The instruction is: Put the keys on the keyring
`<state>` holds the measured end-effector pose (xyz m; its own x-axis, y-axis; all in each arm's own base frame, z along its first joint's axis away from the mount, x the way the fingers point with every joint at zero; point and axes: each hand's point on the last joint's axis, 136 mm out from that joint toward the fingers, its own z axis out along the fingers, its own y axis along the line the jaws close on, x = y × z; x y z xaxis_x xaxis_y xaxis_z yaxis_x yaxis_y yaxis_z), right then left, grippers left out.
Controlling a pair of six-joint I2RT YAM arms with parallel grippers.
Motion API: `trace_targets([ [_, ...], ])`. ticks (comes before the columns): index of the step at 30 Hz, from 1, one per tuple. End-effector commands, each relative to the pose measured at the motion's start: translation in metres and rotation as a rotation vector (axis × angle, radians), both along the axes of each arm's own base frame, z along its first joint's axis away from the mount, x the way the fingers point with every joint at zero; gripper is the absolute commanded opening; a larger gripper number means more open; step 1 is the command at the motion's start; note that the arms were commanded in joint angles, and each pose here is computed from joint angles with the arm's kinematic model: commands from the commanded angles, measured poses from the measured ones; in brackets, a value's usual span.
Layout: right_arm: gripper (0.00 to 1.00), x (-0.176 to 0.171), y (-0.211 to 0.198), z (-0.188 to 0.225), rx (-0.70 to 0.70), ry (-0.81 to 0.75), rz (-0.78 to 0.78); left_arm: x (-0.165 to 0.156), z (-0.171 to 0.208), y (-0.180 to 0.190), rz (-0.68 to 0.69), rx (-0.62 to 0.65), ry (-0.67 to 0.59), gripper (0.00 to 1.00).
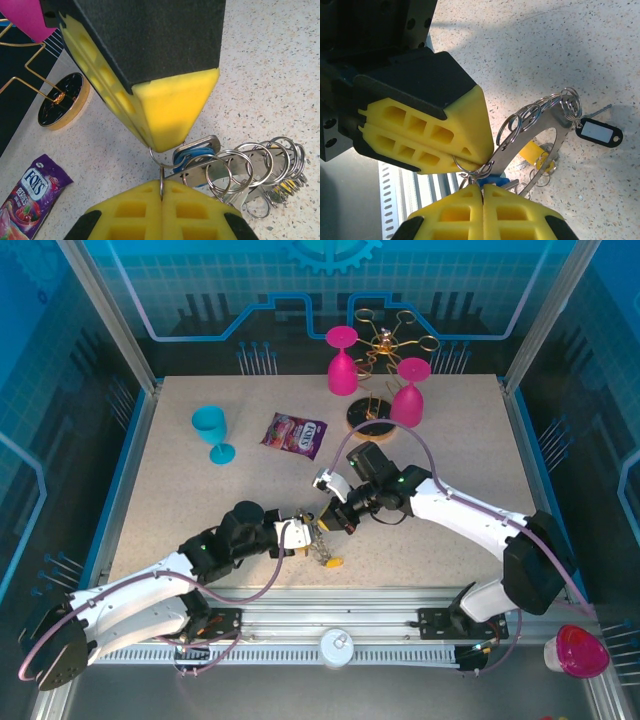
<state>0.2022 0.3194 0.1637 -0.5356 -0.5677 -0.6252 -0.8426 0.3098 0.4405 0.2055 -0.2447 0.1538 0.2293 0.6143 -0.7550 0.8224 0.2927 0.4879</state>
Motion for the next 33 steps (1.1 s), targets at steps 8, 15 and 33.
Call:
trace_targets([
  [8,0.00,0.014,0.013,0.004,0.016,-0.012,-0.053,-0.002,0.016,-0.013,-0.038,-0.086,-0.033,0.00],
  [15,0.00,0.022,0.010,-0.008,-0.033,-0.003,-0.105,0.001,0.022,-0.014,-0.023,-0.122,-0.040,0.00],
  [33,0.00,0.045,-0.003,-0.014,-0.095,0.018,-0.229,-0.004,0.018,-0.012,-0.034,-0.109,-0.032,0.00],
])
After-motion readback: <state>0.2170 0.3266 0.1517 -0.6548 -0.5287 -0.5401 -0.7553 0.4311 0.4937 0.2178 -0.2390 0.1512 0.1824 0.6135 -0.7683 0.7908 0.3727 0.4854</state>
